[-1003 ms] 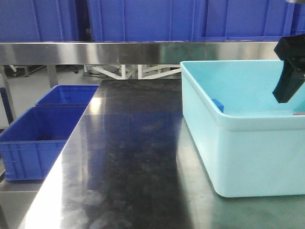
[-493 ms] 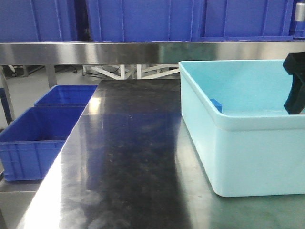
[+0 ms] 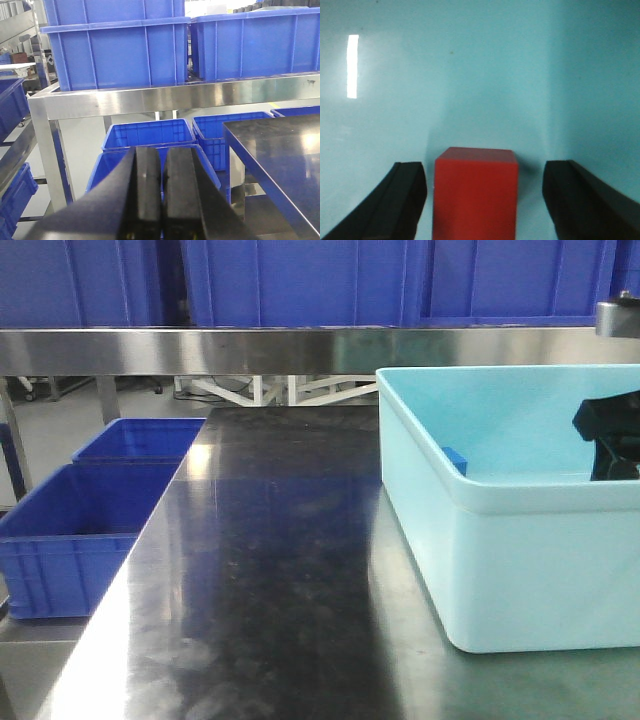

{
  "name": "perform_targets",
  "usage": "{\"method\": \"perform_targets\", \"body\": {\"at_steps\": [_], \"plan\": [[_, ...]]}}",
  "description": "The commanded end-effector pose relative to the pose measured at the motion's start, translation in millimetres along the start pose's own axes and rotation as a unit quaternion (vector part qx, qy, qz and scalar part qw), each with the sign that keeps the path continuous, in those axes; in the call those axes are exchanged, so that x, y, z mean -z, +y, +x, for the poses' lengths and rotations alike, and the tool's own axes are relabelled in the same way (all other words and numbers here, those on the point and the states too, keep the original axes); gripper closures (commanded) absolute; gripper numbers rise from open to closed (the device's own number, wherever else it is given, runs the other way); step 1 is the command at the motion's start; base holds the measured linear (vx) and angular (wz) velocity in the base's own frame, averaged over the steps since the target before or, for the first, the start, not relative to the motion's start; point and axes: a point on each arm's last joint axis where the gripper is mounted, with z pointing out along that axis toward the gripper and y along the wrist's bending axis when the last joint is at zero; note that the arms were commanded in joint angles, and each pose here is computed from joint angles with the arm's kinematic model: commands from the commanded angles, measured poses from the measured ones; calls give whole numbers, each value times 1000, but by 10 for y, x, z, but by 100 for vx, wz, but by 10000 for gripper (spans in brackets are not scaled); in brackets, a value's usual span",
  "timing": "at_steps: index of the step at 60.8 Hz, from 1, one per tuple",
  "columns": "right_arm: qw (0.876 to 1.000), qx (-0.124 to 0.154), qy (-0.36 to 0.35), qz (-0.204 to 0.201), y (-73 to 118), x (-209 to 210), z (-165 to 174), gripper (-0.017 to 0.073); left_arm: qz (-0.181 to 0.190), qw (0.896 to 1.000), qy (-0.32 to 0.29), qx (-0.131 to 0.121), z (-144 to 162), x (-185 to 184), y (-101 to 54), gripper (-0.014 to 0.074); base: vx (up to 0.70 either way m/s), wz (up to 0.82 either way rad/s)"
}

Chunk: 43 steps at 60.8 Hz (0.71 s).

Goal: Pick red cube and place on left shelf
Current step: 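Close the right gripper on the red cube inside the bin, then lift the red cube out of the bin with the right gripper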

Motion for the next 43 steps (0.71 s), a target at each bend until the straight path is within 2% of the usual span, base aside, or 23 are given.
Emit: {"method": "perform_targets", "body": {"at_steps": [1,4,9,19,24,32,43], "plan": [[999,3,-47,-3,13,112,-140,-28,-3,1000,-27,2,5,-9,5,488,0,0],[999,3,-44,-3,12,96,-137,-2,-3,1000,-27,2,5,-9,5,488,0,0],[999,3,-45,-3,12,95,-140,116,-3,1000,-27,2,5,-9,5,488,0,0],[997,14,-72,-11,88,223,-156,519,-3,1000,-27,2,5,-9,5,488,0,0],[994,22,-108,-19,145,360,-186,482,-3,1000,-27,2,5,-9,5,488,0,0],[980,33,-192,-35,230,727,-221,510,-3,1000,-27,2,5,-9,5,488,0,0],[944,47,-321,-65,307,1473,-106,510,-3,1000,-27,2,5,-9,5,488,0,0]]}}
